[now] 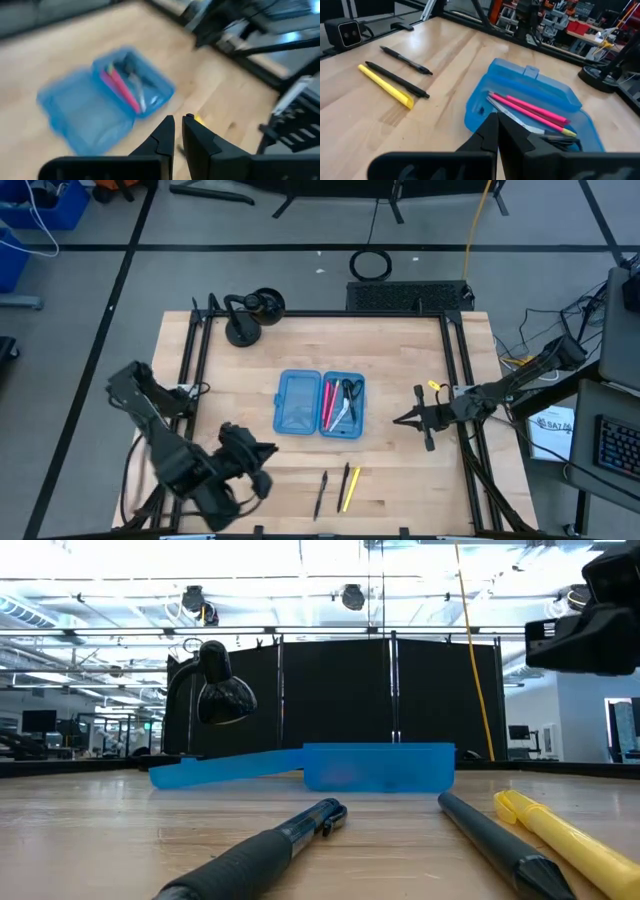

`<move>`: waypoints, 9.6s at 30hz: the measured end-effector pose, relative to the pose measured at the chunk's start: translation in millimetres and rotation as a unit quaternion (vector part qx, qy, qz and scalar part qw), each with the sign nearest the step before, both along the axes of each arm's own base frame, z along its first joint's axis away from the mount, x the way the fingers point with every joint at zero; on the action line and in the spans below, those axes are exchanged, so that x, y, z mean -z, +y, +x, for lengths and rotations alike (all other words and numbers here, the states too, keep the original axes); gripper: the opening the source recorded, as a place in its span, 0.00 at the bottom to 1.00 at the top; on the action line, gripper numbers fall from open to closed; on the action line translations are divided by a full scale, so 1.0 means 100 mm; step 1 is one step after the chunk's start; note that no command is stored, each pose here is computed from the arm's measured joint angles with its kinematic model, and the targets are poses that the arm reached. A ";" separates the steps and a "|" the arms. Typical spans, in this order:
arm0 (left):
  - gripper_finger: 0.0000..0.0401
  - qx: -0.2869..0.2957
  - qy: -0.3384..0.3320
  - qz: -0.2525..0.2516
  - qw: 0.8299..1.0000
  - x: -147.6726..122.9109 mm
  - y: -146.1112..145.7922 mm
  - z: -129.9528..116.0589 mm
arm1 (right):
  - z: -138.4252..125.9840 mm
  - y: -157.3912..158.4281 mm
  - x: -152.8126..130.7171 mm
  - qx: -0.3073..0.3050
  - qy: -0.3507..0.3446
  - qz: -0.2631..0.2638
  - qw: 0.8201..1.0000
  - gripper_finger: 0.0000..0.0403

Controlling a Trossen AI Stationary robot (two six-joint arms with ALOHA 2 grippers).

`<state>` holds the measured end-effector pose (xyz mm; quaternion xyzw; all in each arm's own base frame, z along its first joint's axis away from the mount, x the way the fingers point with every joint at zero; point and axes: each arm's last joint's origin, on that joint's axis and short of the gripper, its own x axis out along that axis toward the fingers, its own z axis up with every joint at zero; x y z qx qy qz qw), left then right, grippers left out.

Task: Pick & place school supplies into a supply box
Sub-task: Put the left black pen into the blue supply box, then put the yellow pen into the blue supply box

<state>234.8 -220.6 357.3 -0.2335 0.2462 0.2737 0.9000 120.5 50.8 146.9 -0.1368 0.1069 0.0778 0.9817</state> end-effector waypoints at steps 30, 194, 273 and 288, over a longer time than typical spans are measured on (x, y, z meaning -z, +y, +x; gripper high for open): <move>0.29 0.001 0.173 -0.302 0.938 1.49 -0.08 1.50 | -0.23 -0.13 -0.15 -0.029 -0.064 0.002 0.998 0.00; 0.06 -0.261 0.188 -0.267 0.908 1.78 2.10 2.36 | -0.21 -0.12 -0.13 -0.016 -0.048 0.073 0.996 0.00; 0.01 0.222 -0.006 0.338 0.915 -0.50 1.28 -0.80 | -0.19 -0.11 -0.24 -0.015 -0.095 0.113 0.989 0.00; 0.00 0.292 -0.231 0.357 0.857 0.88 1.77 -1.16 | -0.14 -0.06 -0.38 -0.061 -0.149 0.162 0.974 0.00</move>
